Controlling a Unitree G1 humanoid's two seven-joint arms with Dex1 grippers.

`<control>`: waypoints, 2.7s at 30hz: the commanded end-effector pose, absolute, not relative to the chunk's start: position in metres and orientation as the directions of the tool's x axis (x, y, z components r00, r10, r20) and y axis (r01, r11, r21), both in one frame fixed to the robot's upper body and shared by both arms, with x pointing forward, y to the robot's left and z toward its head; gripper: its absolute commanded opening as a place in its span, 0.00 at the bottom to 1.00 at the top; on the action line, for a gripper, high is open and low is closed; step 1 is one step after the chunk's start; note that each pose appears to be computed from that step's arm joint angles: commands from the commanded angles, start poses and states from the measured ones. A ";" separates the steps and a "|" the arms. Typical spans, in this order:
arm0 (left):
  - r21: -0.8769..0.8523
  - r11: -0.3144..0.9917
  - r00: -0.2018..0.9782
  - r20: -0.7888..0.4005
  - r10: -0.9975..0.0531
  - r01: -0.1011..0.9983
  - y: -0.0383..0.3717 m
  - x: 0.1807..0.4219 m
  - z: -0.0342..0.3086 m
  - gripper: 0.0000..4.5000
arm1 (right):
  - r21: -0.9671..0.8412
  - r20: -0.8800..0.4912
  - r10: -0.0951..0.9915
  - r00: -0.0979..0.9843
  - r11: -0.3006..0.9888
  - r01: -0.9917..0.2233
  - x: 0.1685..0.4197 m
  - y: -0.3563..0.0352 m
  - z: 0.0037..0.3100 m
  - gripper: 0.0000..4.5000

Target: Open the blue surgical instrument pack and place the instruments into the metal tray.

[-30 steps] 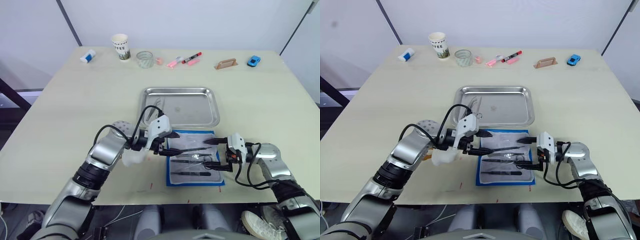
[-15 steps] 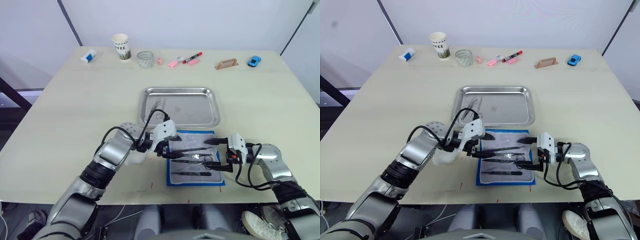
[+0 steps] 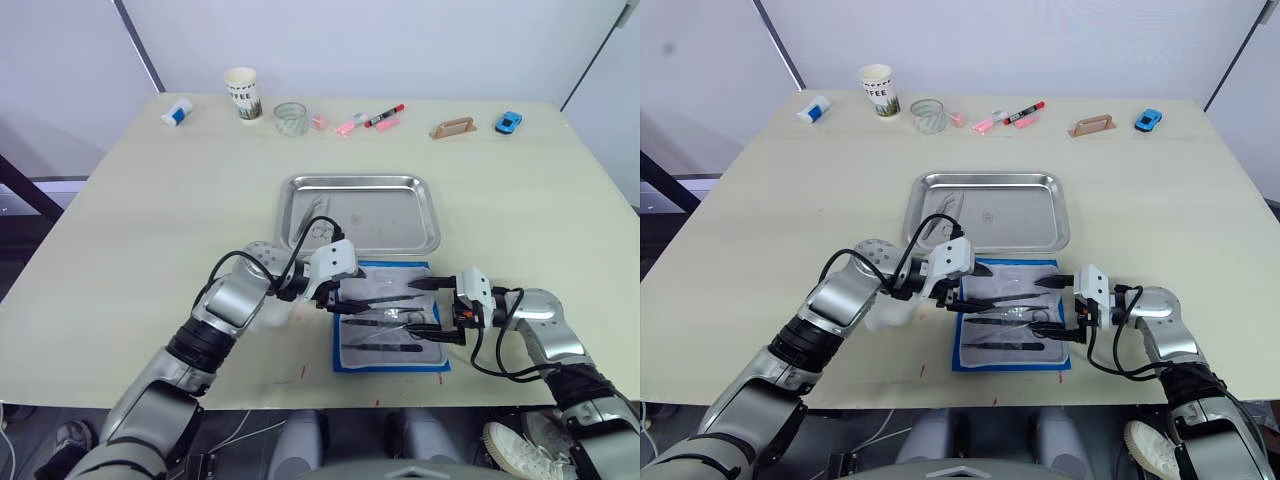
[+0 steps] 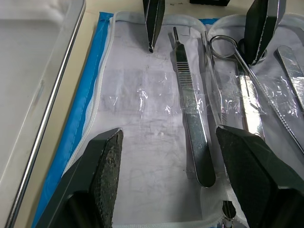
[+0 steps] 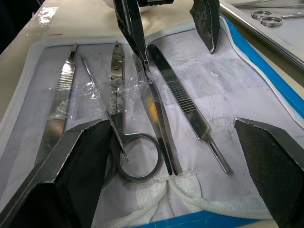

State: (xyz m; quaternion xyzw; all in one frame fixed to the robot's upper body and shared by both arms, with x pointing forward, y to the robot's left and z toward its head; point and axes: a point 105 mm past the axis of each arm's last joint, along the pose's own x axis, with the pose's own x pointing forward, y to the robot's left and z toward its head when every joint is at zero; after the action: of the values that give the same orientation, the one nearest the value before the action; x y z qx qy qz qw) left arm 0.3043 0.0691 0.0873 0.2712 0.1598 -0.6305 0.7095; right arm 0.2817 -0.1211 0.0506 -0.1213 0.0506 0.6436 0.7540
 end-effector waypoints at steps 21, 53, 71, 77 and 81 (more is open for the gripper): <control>0.202 -0.005 0.121 -0.608 -0.785 0.979 0.066 0.301 0.079 0.13 | -0.025 -0.323 0.936 0.139 0.139 -0.990 0.270 -0.124 0.024 1.00; 0.180 -0.036 0.089 -0.638 -0.765 0.983 0.097 0.297 0.118 0.00 | -0.013 -0.343 0.932 0.120 0.123 -0.992 0.270 -0.122 0.019 1.00; 0.187 0.074 0.180 -0.653 -0.736 0.979 0.152 0.285 0.121 0.00 | -0.011 -0.348 0.933 0.096 0.098 -0.995 0.273 -0.121 0.019 1.00; 0.190 0.146 0.234 -0.610 -0.757 0.971 0.172 0.280 0.127 0.00 | -0.009 -0.341 0.936 0.086 0.088 -0.996 0.274 -0.120 0.019 1.00; 0.160 0.244 0.291 -0.501 -0.815 0.957 0.173 0.280 0.142 0.00 | -0.008 -0.340 0.937 0.082 0.085 -0.996 0.273 -0.120 0.020 1.00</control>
State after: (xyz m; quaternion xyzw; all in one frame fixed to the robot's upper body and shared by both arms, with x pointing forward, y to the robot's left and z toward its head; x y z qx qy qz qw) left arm 0.2793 0.1776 0.1230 0.2310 0.1959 -0.5768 0.7587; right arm 0.2861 -0.1189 0.0500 -0.1244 0.0591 0.6586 0.7398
